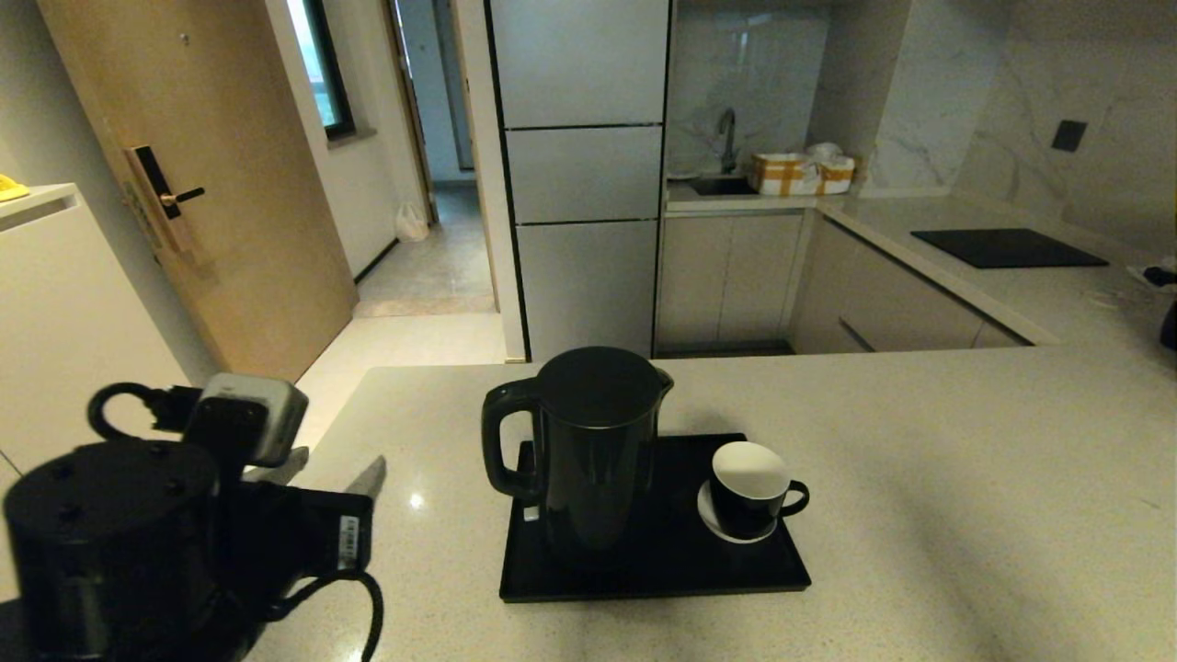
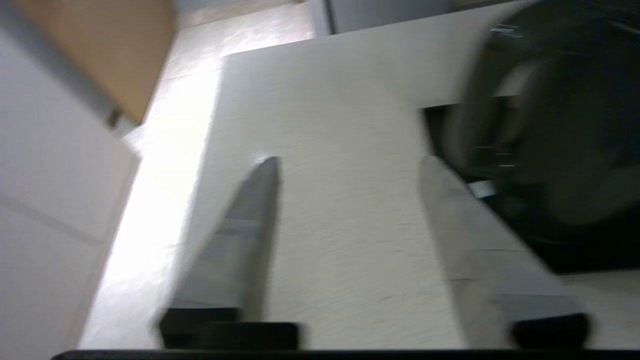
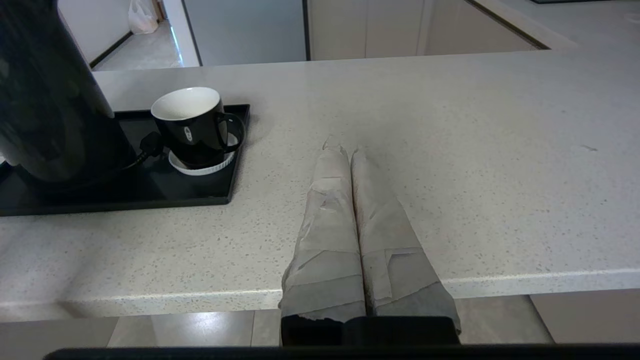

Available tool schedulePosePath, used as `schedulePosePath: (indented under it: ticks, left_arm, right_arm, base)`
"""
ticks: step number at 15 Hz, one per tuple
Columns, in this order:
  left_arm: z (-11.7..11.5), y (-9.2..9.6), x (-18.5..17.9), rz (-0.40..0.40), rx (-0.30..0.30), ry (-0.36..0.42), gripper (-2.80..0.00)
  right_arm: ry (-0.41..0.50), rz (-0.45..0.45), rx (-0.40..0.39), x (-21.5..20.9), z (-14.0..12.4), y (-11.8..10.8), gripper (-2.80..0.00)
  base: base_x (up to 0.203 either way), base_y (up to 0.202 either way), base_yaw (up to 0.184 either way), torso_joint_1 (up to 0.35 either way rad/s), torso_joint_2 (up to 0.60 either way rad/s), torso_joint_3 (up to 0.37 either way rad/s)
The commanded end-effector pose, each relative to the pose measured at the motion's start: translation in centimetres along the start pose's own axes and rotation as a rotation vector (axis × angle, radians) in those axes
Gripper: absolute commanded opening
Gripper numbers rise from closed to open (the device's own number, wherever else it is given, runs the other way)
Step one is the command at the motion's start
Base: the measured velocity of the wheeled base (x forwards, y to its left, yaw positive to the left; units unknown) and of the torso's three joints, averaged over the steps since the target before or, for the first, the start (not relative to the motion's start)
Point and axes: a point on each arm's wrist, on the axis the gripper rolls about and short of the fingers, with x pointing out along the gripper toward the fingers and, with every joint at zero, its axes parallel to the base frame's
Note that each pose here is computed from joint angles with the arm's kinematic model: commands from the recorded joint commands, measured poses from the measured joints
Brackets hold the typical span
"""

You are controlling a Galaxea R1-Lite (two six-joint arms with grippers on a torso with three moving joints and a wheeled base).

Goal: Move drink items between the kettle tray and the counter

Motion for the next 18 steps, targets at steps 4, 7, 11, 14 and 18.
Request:
schedulePosePath:
  ticks: [4, 7, 11, 14, 18]
  left_arm:
    - [1.4, 12.0, -13.2, 0.197, -0.185, -0.118, -2.80]
    - [0.1, 15.2, -23.8, 0.216, -0.254, -0.055, -2.80]
    - [-1.3, 16.7, -35.5, 0.209, -0.368, -0.171, -2.80]
    - [-2.7, 16.0, -39.6, 0.221, -0.375, -0.212, -2.80]
    - [-5.1, 13.7, -42.9, 0.159, -0.392, -0.371, -2.80]
  right_arm:
    - [0.001, 0.000, -0.001, 0.0, 0.0, 0.0, -2.80]
    - [0.000, 0.000, -0.001, 0.0, 0.0, 0.0, -2.80]
    - [0.000, 0.000, -0.001, 0.0, 0.0, 0.0, -2.80]
    - [0.000, 0.000, -0.001, 0.0, 0.0, 0.0, -2.80]
    - [0.000, 0.000, -0.001, 0.0, 0.0, 0.0, -2.80]
  base:
    - [0.000, 0.000, 0.000, 0.000, 0.00, 0.000]
    - [0.000, 0.000, 0.000, 0.000, 0.00, 0.000]
    - [0.000, 0.000, 0.000, 0.000, 0.00, 0.000]
    - [0.000, 0.000, 0.000, 0.000, 0.00, 0.000]
    - [0.000, 0.000, 0.000, 0.000, 0.00, 0.000]
